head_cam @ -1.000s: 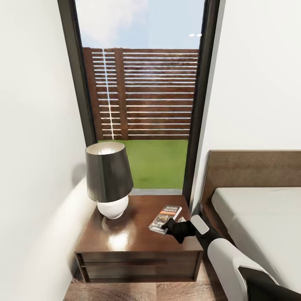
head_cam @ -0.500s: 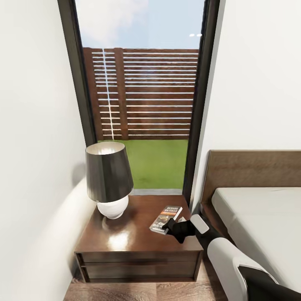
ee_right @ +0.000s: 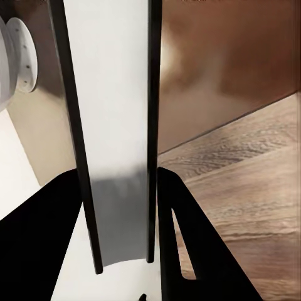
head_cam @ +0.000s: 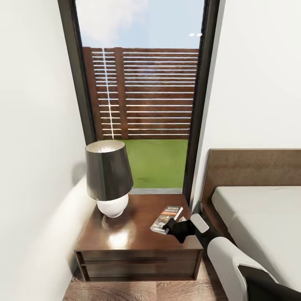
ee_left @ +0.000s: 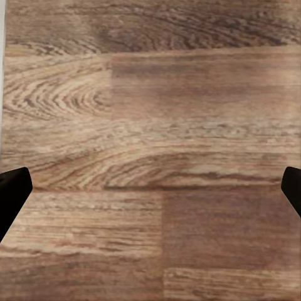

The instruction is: In the bedroom, move the book from the bed onto either nightstand, and place the two sandals side by side next to the bed.

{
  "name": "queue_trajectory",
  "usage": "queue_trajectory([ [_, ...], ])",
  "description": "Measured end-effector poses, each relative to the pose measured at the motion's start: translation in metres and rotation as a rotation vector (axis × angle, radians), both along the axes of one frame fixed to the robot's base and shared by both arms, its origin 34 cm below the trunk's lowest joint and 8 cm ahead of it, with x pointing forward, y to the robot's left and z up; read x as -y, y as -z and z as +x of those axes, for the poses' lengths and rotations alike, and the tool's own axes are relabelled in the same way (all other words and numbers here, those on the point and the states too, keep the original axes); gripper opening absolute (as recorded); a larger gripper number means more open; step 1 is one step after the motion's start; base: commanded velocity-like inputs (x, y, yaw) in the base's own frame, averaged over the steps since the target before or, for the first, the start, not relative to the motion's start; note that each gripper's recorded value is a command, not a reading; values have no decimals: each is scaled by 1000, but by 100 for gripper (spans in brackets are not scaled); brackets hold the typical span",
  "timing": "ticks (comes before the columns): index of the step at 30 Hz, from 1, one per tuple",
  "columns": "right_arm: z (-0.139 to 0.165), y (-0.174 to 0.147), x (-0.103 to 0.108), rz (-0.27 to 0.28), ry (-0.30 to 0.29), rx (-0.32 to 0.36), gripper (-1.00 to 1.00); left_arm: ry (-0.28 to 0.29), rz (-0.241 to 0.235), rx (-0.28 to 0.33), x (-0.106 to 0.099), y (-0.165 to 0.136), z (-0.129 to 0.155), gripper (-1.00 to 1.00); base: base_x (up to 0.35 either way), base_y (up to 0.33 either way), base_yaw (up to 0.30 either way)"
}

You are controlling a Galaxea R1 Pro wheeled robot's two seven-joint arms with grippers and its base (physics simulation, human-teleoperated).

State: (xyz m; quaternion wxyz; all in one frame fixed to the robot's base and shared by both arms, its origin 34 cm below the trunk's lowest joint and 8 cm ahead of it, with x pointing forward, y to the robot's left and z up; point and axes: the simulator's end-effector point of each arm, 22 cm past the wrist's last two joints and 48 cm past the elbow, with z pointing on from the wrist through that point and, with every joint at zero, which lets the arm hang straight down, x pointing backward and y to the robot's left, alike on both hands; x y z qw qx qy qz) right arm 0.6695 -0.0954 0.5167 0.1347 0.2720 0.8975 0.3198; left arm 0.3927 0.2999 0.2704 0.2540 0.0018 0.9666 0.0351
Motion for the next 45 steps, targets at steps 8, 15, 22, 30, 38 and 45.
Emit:
queue_trajectory([
  [8, -1, 5, 2, -2, 10, -8, -100, 0, 0, 0, 0, 4, -1, 100, 0, 0, 0],
  [15, -2, 14, 3, 1, 16, -8, -100, 0, 0, 0, 0, 15, -4, 100, 0, 0, 0],
  [22, -1, 14, 3, 1, 17, -8, -100, 0, 0, 0, 0, 15, -4, 100, 0, 0, 0],
  [30, 1, 11, 3, 1, 17, -5, -100, 1, 0, 0, 0, 15, -4, 100, 0, 0, 0],
  [38, 3, 11, 4, -3, 17, 0, -100, 1, 0, 0, 0, 18, -4, 100, 0, 0, 0],
  [45, -1, 25, 8, -20, 26, -17, -100, 1, 0, 0, 0, 31, -7, 100, 0, 0, 0],
])
